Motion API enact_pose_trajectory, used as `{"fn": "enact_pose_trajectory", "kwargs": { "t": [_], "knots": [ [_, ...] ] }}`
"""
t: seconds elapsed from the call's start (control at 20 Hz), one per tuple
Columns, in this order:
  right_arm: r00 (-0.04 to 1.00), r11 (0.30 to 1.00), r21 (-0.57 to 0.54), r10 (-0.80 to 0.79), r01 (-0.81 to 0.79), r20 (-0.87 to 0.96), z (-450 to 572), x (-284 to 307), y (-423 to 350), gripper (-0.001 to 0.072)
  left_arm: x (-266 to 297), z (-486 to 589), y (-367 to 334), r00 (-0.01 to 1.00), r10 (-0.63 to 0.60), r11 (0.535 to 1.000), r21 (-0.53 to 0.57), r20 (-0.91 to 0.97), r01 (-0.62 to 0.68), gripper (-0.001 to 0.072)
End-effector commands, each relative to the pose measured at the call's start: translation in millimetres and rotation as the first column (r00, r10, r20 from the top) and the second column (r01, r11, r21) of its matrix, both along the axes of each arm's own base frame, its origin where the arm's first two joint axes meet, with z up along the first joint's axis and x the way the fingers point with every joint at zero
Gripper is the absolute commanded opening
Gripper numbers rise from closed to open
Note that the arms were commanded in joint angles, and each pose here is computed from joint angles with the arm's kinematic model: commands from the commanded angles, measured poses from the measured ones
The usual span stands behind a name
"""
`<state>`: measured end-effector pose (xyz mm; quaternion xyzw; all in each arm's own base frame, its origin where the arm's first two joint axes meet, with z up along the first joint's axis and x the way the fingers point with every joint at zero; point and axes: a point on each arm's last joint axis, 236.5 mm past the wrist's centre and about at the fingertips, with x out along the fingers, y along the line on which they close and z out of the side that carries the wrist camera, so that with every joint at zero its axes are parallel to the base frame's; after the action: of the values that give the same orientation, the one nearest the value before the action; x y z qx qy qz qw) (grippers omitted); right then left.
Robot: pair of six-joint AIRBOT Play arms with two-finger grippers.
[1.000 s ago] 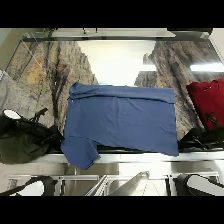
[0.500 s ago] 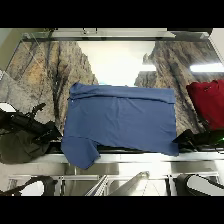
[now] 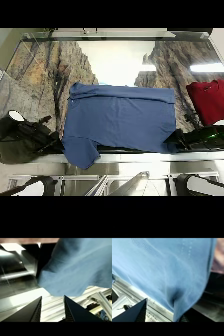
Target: Fold the shirts.
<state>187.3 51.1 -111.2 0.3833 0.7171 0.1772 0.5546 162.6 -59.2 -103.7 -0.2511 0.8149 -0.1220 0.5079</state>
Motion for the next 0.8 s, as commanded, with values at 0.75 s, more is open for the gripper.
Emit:
{"fn": "enact_pose_trajectory", "kwargs": {
  "t": [0.75],
  "knots": [
    [0.996, 0.998, 0.01, -0.061, 0.061, 0.06, -1, 22, 3, 0.0447, 46, 14, -58, 0.971, 0.106, 0.968, -0.248, 0.214, -0.051, 0.0035]
  ]
}}
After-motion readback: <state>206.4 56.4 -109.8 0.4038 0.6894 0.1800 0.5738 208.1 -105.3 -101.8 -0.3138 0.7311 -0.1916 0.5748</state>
